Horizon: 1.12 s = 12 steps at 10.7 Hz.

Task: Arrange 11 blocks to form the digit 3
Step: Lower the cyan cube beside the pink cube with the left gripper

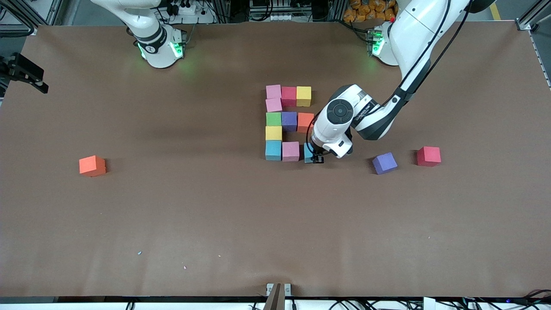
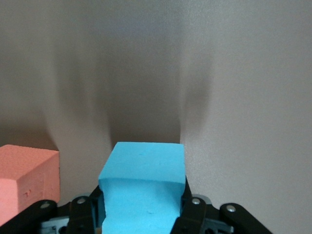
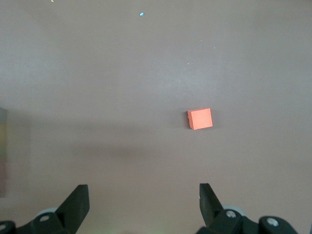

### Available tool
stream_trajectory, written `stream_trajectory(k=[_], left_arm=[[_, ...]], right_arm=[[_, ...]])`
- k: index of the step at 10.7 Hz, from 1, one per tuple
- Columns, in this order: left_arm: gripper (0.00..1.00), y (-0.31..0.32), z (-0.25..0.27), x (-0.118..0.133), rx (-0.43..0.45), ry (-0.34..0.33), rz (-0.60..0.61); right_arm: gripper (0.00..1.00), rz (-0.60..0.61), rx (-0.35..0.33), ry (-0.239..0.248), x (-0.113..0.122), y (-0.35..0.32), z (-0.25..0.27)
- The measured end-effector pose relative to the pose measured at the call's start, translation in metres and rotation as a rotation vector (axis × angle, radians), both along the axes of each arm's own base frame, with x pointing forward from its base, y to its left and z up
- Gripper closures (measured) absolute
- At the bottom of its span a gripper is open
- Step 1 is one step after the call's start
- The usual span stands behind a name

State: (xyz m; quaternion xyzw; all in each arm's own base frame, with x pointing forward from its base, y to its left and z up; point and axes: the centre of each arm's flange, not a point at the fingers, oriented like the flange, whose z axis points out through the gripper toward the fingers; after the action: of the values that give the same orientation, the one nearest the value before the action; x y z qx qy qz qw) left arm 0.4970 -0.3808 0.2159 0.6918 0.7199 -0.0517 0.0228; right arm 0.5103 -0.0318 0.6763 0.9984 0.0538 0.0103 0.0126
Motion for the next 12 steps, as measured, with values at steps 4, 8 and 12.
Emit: stream_trajectory(k=[4, 8, 12], left_arm=[[0.44, -0.003, -0.007, -0.001, -0.012, 0.001, -0.001], [0.44, -0.006, -0.011, -0.004, -0.018, 0.003, -0.005], [0.44, -0.01, -0.014, -0.008, -0.016, 0.002, -0.02]], right_arm=[[0.0, -0.001, 0.0, 0.001, 0.0, 0.0, 0.0], [0.0, -0.001, 0.001, 0.006, -0.001, -0.001, -0.001], [0.0, -0.001, 0.001, 0.007, -0.001, -0.001, -0.001]])
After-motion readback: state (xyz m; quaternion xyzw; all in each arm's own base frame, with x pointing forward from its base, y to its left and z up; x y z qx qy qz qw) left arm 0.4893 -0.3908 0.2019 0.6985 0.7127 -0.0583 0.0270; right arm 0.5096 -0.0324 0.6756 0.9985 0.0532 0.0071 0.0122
